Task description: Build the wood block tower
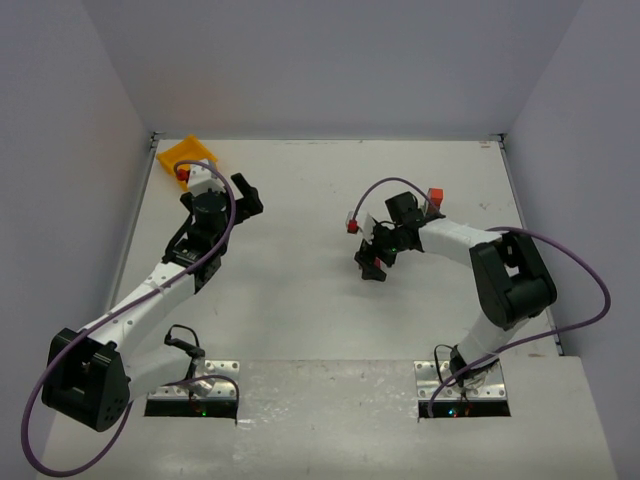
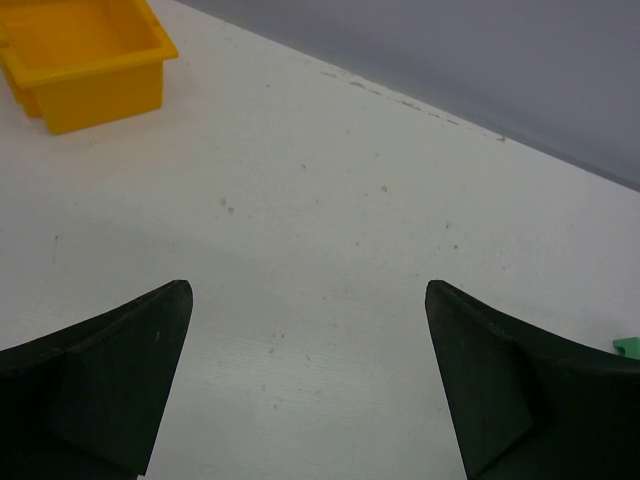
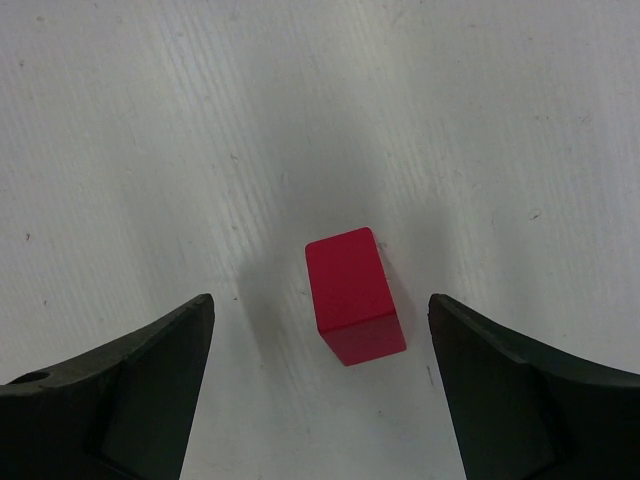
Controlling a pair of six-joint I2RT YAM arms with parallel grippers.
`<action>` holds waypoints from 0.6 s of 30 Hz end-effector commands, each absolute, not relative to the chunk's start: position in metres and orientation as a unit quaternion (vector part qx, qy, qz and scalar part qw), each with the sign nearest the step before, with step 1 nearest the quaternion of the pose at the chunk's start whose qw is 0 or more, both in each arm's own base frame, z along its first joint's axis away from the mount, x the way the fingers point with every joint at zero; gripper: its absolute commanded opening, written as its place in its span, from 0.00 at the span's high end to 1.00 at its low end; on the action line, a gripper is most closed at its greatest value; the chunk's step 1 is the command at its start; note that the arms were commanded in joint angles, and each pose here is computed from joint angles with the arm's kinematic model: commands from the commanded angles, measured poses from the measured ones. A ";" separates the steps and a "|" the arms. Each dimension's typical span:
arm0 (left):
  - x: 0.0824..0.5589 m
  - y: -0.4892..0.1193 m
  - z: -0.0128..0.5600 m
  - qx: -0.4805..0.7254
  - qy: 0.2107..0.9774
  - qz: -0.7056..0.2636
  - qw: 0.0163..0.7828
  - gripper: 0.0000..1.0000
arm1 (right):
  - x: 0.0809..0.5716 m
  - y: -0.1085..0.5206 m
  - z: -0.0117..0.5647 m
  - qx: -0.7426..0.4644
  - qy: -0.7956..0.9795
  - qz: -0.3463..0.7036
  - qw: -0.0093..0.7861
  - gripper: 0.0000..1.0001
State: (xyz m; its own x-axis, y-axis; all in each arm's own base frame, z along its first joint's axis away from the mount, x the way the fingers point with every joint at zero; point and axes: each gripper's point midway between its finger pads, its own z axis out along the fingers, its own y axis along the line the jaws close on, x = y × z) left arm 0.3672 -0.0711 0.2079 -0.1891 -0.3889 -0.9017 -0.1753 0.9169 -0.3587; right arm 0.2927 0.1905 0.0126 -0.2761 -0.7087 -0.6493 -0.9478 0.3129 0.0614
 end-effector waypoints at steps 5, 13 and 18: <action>0.375 -0.070 0.221 -0.182 0.753 -0.091 0.626 0.00 | 0.315 0.200 0.030 -0.545 0.744 0.237 0.304 0.34; 0.375 -0.070 0.222 -0.182 0.752 -0.092 0.627 0.00 | 0.317 0.193 0.020 -0.538 0.760 0.220 0.291 0.39; 0.375 -0.071 0.221 -0.181 0.753 -0.092 0.626 0.00 | 0.317 0.191 0.018 -0.537 0.764 0.215 0.287 0.41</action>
